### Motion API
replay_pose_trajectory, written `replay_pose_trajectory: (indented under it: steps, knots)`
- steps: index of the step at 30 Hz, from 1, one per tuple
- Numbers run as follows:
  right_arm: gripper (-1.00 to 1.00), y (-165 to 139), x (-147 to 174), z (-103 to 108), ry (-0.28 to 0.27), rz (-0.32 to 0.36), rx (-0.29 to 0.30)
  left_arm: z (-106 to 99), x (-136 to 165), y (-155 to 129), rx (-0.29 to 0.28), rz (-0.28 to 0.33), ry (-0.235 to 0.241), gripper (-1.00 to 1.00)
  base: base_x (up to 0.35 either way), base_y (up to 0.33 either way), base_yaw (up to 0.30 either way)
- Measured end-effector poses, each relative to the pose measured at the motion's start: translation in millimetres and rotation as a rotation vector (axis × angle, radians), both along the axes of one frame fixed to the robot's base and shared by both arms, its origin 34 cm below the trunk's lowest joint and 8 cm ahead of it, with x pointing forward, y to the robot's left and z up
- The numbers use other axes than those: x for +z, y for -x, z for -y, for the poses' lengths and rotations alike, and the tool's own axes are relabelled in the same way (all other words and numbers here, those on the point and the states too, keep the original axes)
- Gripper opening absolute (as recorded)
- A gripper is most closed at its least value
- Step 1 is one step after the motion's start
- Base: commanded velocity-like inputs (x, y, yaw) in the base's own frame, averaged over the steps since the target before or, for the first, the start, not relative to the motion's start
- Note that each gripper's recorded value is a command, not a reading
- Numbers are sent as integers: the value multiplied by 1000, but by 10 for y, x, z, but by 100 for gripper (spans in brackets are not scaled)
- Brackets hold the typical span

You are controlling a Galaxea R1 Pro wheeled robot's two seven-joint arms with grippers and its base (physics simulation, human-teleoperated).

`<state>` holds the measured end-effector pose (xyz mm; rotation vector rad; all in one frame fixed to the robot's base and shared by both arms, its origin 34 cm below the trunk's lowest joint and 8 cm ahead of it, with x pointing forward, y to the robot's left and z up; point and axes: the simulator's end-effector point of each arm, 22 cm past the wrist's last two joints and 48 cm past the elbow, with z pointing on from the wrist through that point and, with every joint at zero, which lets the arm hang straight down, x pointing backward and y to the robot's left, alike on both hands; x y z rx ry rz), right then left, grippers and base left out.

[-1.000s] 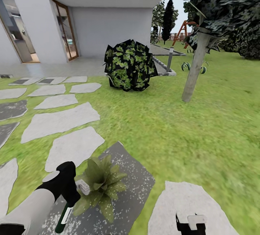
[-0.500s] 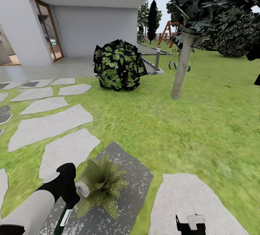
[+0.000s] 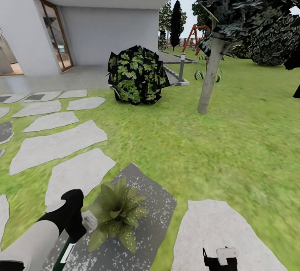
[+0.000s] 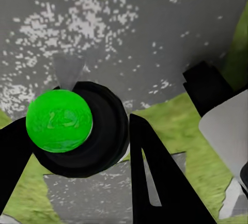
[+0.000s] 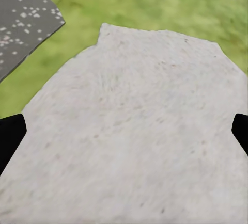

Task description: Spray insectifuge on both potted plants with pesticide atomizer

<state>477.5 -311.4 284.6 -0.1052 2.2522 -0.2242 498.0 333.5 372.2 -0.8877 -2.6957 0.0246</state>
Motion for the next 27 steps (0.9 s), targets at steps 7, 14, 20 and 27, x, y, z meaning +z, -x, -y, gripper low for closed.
replay_pose_trajectory:
  steps: [7,14,20,27]
  knots:
    - [100,1,-3,0,0,-1,0,9,-18,26,1,-4,0,-100,-281,28,0]
    - [100,2,-1,1,-1,0,-1,14,-12,20,6,-1,3,-100,-114,284,-137]
    - [100,1,0,3,0,0,-1,59,-17,14,-1,0,6,-100,51,189,-295]
    - [100,0,0,2,0,0,-1,60,-120,244,16,-64,17,-100,1,4,-54]
